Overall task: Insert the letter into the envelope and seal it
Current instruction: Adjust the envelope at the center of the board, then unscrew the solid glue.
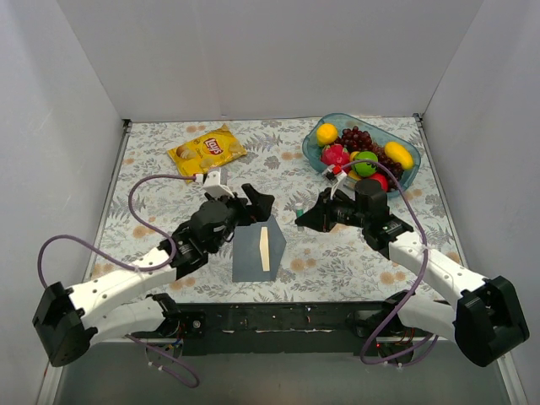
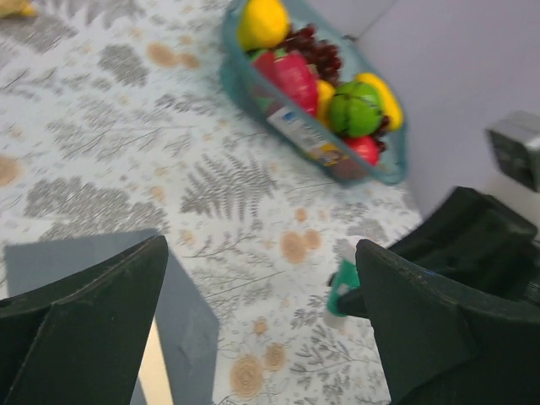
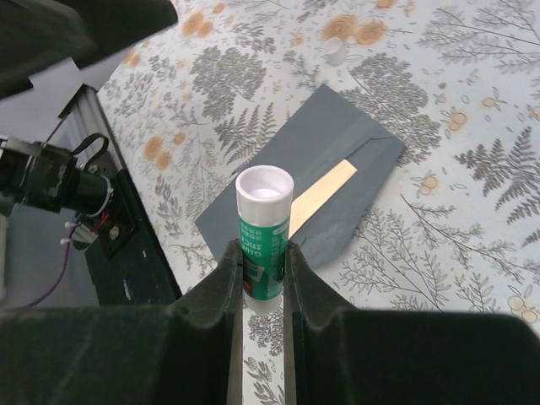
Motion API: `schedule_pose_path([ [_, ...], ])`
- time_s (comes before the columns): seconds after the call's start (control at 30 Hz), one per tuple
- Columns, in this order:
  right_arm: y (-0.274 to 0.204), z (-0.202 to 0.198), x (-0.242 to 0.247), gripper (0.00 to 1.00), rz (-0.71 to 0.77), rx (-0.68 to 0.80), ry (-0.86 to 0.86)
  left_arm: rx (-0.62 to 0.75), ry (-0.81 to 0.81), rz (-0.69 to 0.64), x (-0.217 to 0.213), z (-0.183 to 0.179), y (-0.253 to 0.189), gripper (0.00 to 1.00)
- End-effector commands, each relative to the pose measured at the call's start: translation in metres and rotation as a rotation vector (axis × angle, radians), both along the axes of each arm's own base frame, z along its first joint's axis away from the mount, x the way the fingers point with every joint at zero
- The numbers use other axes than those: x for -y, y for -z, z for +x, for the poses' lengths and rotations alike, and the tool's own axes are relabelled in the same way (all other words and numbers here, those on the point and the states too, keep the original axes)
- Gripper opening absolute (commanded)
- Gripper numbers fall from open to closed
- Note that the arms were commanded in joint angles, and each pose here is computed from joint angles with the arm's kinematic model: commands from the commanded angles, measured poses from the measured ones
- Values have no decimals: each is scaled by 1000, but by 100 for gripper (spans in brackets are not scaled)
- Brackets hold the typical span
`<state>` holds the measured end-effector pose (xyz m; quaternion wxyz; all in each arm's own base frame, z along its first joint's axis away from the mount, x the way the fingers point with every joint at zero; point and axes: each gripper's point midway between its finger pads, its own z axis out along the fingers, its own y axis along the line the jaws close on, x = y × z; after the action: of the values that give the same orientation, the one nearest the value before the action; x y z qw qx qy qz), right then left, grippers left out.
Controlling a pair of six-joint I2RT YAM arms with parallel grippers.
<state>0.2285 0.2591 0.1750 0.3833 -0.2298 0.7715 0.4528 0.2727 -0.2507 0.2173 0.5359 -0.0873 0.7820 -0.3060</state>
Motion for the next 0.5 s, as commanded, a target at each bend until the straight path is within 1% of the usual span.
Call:
schedule_pose_path([
  [0.0, -55, -14, -14, 1, 104, 180, -166, 243, 250, -36, 15, -28, -61, 95],
  [0.1, -60, -14, -16, 1, 123, 177, -172, 230, 297, 4, 20, -32, -61, 94],
  [0.13, -62, -13, -16, 1, 129, 175, -170, 215, 306, 35, 24, -30, -55, 93],
  [0.17, -64, -13, -18, 1, 135, 160, -168, 186, 327, 67, 27, -30, -46, 91],
  [0.2, -62, -12, -20, 1, 134, 147, -168, 181, 333, 70, 32, -27, -53, 89],
  [0.27, -65, -11, -24, 1, 133, 140, -167, 107, 351, 131, 42, -21, -30, 87],
  [0.3, -64, -8, -25, 1, 123, 139, -147, 114, 356, 126, 48, -17, -38, 85],
  [0.33, -64, -7, -26, 1, 117, 141, -138, 67, 374, 166, 52, -17, -20, 84],
  [0.47, -65, -5, -32, 1, 92, 148, -131, 71, 407, 144, 62, -20, -25, 83],
])
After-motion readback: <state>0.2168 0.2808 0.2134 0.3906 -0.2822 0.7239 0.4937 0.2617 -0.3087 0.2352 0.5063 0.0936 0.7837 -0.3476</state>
